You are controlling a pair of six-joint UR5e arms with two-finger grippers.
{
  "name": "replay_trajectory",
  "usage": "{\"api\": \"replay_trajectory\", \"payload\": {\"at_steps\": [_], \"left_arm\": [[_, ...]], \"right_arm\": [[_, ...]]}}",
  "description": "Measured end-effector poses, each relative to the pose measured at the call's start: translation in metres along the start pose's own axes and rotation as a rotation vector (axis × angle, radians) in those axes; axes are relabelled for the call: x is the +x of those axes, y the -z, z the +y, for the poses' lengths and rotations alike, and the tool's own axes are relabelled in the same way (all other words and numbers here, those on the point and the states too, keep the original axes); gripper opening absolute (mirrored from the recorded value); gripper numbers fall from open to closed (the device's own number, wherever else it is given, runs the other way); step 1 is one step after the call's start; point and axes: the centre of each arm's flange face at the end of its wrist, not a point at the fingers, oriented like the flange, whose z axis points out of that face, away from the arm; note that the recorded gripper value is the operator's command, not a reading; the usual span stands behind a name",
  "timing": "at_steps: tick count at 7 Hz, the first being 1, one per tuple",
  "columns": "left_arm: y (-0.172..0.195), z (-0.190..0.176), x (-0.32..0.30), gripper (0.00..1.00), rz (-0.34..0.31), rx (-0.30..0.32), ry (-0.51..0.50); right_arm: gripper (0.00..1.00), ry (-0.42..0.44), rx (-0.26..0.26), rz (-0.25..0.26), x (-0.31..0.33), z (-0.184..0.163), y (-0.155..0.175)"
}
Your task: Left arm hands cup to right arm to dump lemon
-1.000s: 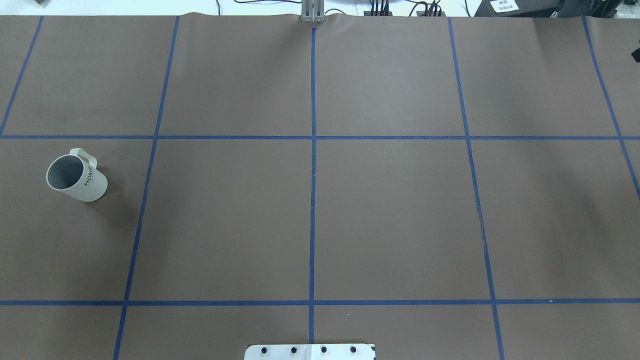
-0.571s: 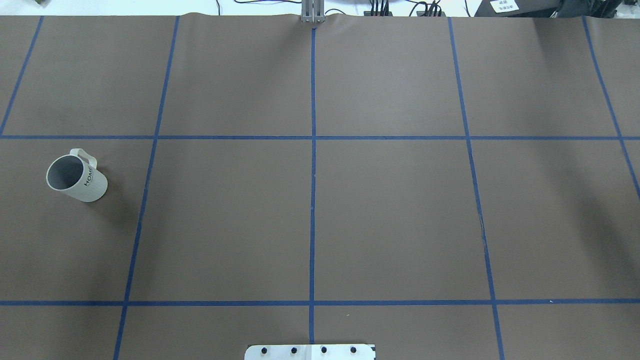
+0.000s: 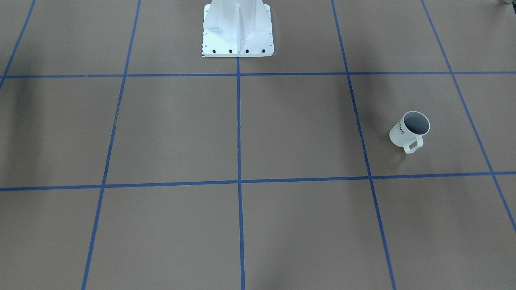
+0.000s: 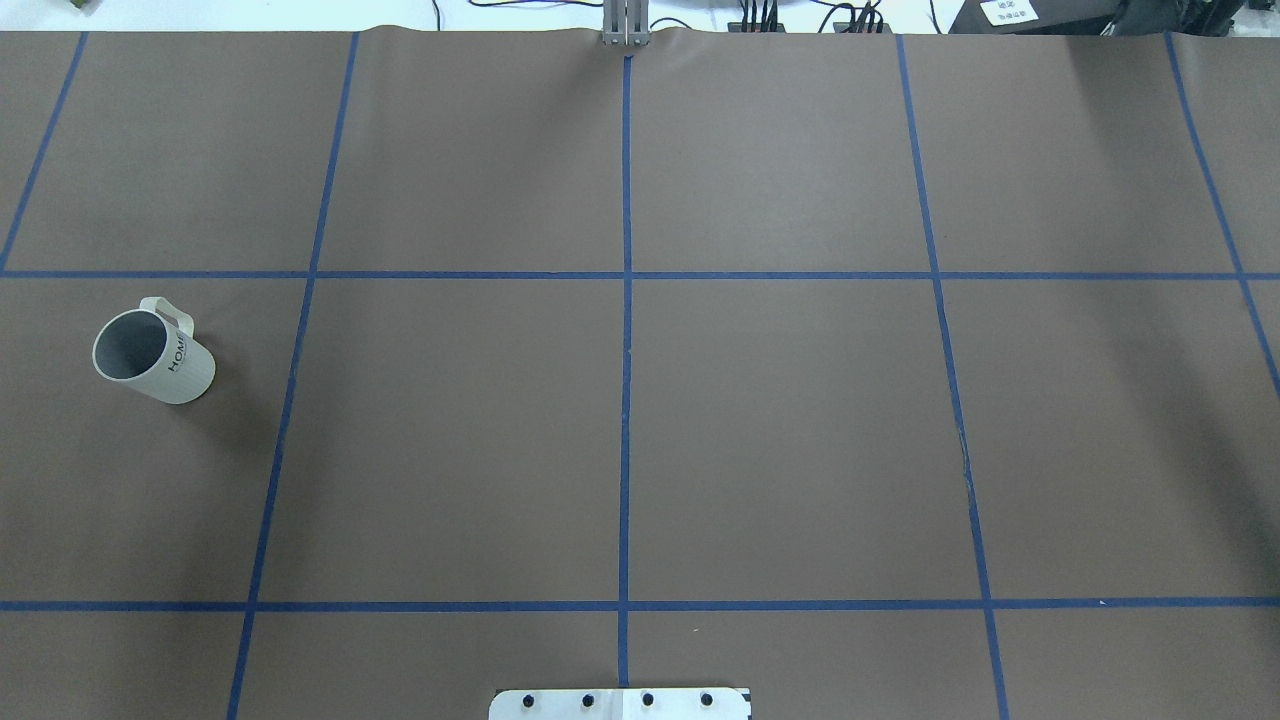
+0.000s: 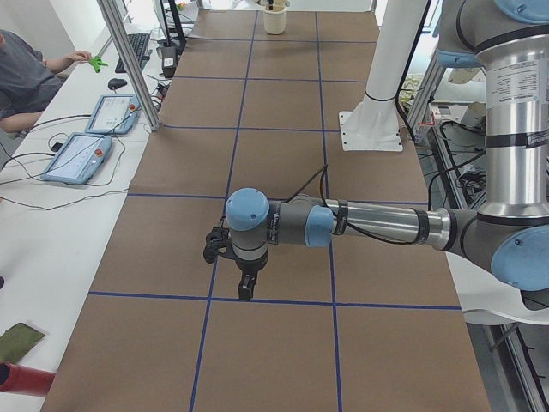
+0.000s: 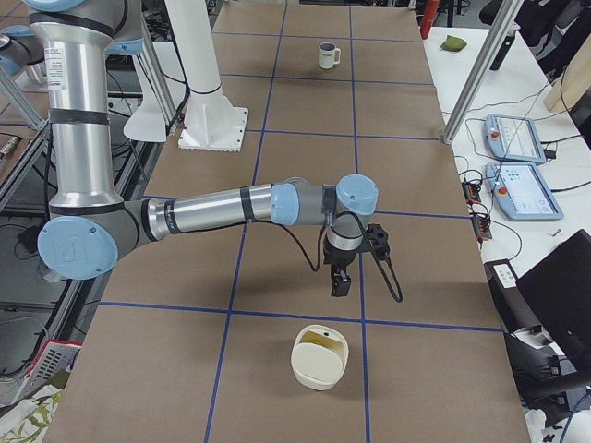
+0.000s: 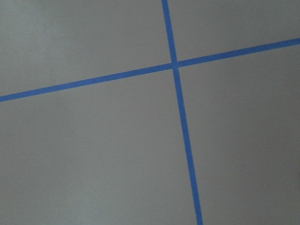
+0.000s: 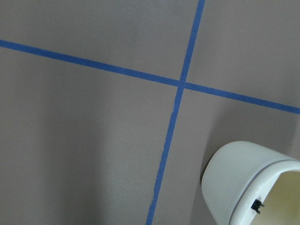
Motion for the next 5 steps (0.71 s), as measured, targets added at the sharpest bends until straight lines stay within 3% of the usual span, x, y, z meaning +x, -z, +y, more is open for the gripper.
{"api": "replay_trajectory", "payload": {"at_steps": [5], "left_arm": [[0.0, 0.008, 0.0, 1.0, 0.015, 0.002, 0.004]], "right_arm": [[1.0, -0.027, 0.01, 0.001, 0.018, 0.027, -0.009]]}}
